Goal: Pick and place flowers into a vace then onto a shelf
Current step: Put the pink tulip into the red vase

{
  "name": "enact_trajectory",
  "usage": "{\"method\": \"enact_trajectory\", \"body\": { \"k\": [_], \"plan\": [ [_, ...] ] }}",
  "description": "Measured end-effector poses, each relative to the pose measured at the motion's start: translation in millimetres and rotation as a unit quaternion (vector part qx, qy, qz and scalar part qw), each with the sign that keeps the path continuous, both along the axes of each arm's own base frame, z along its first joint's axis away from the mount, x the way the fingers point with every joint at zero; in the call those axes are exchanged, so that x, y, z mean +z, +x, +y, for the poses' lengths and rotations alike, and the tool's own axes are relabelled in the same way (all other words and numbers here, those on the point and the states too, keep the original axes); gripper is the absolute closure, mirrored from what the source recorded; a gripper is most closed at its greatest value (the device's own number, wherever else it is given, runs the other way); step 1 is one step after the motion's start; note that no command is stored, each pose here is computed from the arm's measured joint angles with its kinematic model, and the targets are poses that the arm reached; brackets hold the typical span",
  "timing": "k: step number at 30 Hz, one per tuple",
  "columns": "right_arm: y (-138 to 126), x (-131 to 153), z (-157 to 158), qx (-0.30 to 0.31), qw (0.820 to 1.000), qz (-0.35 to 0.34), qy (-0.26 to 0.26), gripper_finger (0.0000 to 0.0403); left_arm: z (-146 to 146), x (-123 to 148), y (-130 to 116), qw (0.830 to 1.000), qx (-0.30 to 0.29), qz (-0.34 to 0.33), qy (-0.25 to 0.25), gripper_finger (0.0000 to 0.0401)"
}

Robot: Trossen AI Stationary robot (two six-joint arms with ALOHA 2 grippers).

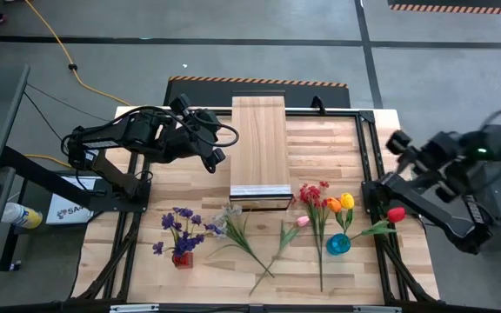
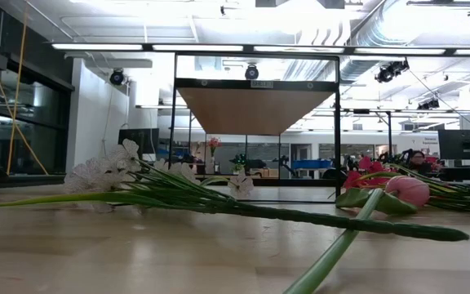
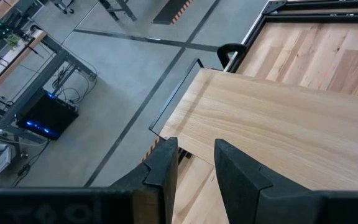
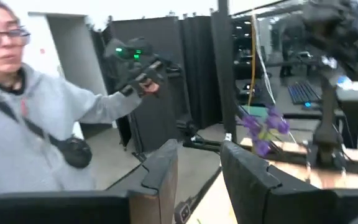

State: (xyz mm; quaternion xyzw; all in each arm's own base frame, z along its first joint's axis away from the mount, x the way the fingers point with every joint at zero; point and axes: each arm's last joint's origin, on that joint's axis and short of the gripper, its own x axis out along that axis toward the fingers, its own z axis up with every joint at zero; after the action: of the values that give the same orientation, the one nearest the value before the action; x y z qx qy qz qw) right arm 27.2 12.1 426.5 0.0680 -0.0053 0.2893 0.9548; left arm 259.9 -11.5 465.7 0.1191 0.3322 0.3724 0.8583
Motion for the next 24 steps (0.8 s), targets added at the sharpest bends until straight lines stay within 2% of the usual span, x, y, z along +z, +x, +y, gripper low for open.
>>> {"method": "enact_trajectory", "body": {
  "k": [3,8,14,19,24],
  "plan": [
    [-10,21,13,-0.008,1.0,-0.021,-0.015,0.0289,0,0,0,1.0,0.0,0.0,0.0,0.0263],
    [-28,49,34,-0.072,0.993,-0.095,-0.022,0.0289,0,1,1,1.0,0.0,-0.007,-0.001,0.0263],
    [-47,72,55,-0.125,0.979,-0.159,0.008,0.0289,0,4,-1,1.0,-0.001,-0.016,-0.006,0.0263],
    [-56,79,66,-0.126,0.975,-0.182,-0.017,0.0289,-1,27,-8,0.995,-0.041,-0.076,-0.055,0.0263],
    [-58,81,69,-0.126,0.973,-0.19,-0.024,0.0289,-10,58,-19,0.972,-0.122,-0.162,-0.122,0.0263]
  ]
}}
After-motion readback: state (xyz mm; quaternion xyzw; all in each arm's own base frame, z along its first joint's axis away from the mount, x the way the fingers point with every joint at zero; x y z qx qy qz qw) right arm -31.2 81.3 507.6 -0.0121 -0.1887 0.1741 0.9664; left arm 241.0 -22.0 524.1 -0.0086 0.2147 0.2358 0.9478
